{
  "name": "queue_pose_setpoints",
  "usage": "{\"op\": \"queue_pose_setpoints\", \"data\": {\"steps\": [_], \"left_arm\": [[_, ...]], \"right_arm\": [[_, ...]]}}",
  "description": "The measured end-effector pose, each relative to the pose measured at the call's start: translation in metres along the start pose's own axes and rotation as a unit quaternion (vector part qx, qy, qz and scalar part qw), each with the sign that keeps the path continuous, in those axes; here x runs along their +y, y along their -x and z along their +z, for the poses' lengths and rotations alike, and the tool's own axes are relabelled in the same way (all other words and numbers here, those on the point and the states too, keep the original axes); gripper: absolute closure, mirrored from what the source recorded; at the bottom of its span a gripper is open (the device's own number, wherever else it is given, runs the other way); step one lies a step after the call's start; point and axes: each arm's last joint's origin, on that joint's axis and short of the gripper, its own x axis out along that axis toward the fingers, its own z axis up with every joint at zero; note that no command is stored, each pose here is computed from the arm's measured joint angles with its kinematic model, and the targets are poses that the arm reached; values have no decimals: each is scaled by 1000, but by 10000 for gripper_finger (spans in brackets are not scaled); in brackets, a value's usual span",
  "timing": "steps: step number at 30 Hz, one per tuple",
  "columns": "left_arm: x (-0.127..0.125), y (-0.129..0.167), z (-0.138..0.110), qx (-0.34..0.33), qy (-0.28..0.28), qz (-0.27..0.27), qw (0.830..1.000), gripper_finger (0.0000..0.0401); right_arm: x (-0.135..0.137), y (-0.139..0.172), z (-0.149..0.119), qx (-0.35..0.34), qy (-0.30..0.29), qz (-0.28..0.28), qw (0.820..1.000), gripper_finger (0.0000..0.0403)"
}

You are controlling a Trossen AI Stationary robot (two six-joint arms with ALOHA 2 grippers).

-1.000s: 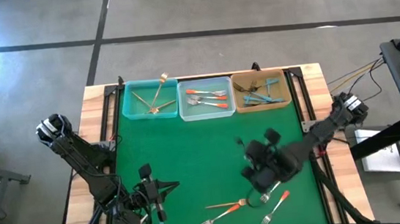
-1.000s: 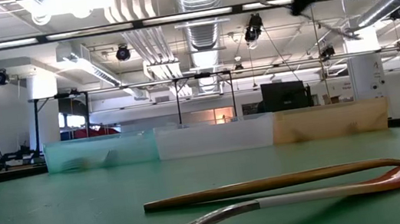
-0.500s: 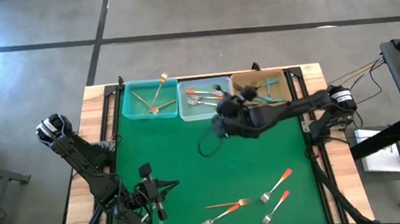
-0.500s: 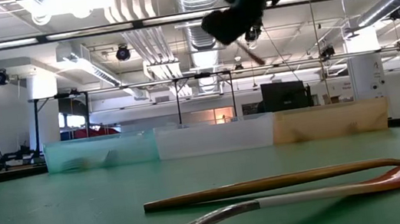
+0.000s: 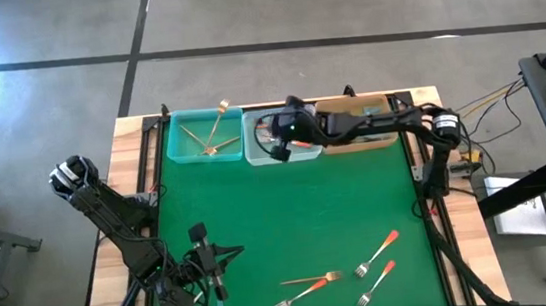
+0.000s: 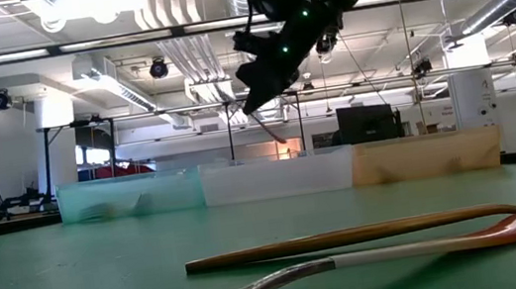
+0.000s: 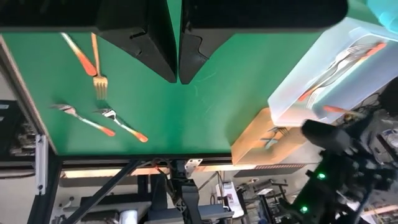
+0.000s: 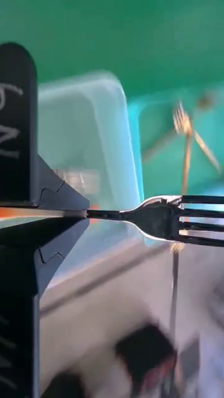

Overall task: Sort silverware by color (type)
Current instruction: Put the orange fork into the white bin

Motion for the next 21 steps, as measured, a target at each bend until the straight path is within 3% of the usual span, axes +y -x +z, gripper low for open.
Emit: {"op": "queue_pose_setpoints", "data": {"steps": [2,11,18,21], "left_arm": [[1,0,-1,2,-5,1,1000,401],[1,0,-1,-2,-1,11,1000,401],[1,0,-1,-2,-1,11,1000,401],[1,0,-1,-2,-1,11,1000,401]], "right_arm": [[-2,-1,-2,-2,11,25,1000,394],[-11,0,-2,0,13,14,1000,389],[-12,2,-4,15,-15,11,1000,333],[-13,12,-4,54,-19,21,998,304]]}}
